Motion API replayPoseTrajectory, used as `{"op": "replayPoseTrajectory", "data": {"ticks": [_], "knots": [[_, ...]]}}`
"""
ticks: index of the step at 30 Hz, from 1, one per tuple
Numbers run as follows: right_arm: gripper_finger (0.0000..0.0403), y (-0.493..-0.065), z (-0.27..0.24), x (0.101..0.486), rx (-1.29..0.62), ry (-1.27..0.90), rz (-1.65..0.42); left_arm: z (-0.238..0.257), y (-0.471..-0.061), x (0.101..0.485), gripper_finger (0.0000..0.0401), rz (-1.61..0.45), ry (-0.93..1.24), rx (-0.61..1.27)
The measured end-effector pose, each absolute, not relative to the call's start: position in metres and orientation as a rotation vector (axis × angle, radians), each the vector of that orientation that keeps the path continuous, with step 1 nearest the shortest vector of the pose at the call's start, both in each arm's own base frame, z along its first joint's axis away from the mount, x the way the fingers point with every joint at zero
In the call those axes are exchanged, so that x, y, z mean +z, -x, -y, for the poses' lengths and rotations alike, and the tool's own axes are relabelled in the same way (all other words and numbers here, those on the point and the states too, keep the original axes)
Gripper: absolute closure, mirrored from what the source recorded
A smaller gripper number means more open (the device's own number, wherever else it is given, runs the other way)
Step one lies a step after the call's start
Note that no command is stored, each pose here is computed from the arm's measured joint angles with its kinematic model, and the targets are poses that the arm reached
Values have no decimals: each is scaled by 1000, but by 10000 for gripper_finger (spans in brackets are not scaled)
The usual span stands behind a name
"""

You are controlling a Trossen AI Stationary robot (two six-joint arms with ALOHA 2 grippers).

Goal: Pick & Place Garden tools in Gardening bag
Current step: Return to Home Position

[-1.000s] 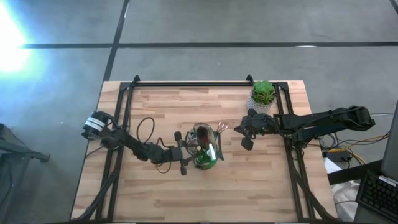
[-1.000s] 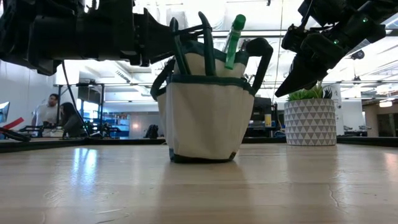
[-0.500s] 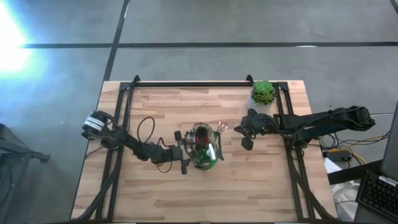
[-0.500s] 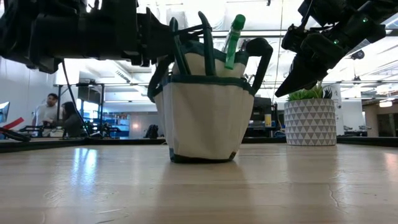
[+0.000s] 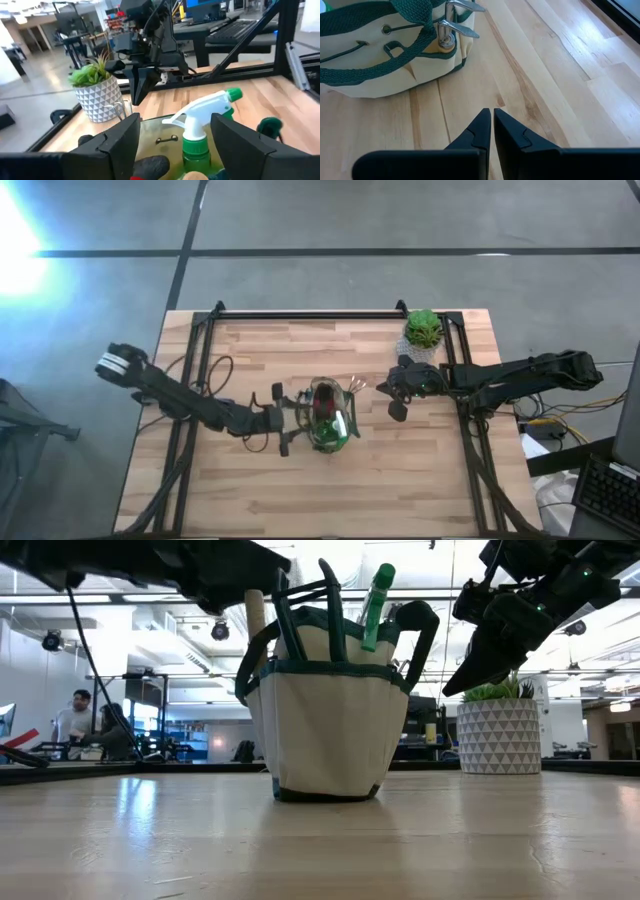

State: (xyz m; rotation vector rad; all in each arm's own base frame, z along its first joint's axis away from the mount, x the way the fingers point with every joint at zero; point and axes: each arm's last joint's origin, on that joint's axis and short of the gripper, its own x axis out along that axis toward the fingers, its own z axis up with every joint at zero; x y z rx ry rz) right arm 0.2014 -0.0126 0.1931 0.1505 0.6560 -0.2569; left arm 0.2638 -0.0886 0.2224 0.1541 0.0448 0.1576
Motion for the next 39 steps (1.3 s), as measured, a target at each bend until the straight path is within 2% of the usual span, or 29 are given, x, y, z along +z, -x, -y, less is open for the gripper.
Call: {"op": "replayPoseTrajectory", "data": {"ticks": [14, 27, 35, 39], "knots": [[385, -201, 13, 193, -258, -153, -655, 78, -234, 247, 156, -113, -119, 131], [385, -201, 13, 193, -257, -150, -656, 63, -200, 253, 157, -262, -115, 144], [385, -201, 13, 193, -257, -150, -656, 54, -179, 250, 187, -246, -123, 155], [385, -201, 13, 193, -257, -150, -657, 46, -168, 235, 214, -252, -131, 234]]}}
